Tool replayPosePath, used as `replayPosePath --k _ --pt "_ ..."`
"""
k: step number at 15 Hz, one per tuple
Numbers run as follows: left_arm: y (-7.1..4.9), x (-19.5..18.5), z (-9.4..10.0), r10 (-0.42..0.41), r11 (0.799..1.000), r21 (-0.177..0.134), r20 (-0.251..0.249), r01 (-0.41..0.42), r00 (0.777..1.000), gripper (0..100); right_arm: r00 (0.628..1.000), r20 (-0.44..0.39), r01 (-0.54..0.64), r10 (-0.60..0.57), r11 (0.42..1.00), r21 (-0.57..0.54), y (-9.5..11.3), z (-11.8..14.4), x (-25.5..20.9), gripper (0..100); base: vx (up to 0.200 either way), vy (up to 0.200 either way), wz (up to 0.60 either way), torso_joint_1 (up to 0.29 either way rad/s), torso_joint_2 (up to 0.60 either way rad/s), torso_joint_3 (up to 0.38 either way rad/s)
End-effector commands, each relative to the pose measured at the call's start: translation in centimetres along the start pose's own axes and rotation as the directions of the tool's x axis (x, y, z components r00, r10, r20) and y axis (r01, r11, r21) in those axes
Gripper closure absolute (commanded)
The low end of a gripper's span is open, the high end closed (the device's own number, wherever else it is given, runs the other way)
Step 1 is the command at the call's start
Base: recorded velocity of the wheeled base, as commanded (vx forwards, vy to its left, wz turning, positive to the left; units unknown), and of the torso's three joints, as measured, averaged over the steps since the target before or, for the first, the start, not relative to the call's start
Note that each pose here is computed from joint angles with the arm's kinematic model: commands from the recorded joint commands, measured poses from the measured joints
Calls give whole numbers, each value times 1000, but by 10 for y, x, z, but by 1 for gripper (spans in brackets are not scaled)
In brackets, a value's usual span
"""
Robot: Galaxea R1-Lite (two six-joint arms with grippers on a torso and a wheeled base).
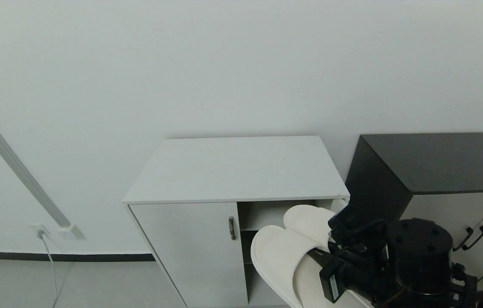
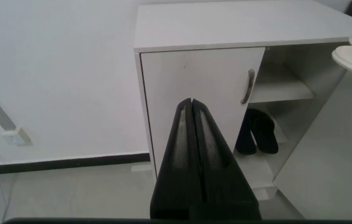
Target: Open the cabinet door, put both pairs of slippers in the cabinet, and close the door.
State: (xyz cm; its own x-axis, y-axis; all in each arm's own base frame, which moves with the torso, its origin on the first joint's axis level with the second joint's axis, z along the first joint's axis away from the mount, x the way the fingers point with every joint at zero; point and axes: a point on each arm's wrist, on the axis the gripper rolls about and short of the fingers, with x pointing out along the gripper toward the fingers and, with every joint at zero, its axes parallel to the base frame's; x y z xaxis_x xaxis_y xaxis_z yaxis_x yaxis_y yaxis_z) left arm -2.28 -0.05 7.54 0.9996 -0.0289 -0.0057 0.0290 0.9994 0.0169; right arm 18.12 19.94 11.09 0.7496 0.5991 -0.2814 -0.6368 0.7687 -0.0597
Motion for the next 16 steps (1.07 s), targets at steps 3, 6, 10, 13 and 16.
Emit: replayPosePath --k 3,6,10,13,16 --pt "0 0 0 0 1000 0 0 0 1000 100 1000 -16 -2 1 1000 -4 1 -4 3 100 0 0 0 -159 362 204" --pt "0 0 0 0 1000 0 0 0 1000 100 1000 -20 -2 2 1000 -4 1 -5 4 100 0 0 0 -167 375 212" --pt "0 0 0 -2 1000 0 0 2 1000 100 1000 -20 -3 3 1000 -4 1 -5 4 100 0 0 0 -199 463 257" --pt "0 0 0 0 1000 0 0 0 1000 100 1000 -25 -2 2 1000 -5 1 -6 5 100 0 0 0 -227 561 323" --pt "0 0 0 0 1000 0 0 0 1000 100 1000 -23 -2 2 1000 -5 2 -8 7 100 0 0 0 -217 543 320"
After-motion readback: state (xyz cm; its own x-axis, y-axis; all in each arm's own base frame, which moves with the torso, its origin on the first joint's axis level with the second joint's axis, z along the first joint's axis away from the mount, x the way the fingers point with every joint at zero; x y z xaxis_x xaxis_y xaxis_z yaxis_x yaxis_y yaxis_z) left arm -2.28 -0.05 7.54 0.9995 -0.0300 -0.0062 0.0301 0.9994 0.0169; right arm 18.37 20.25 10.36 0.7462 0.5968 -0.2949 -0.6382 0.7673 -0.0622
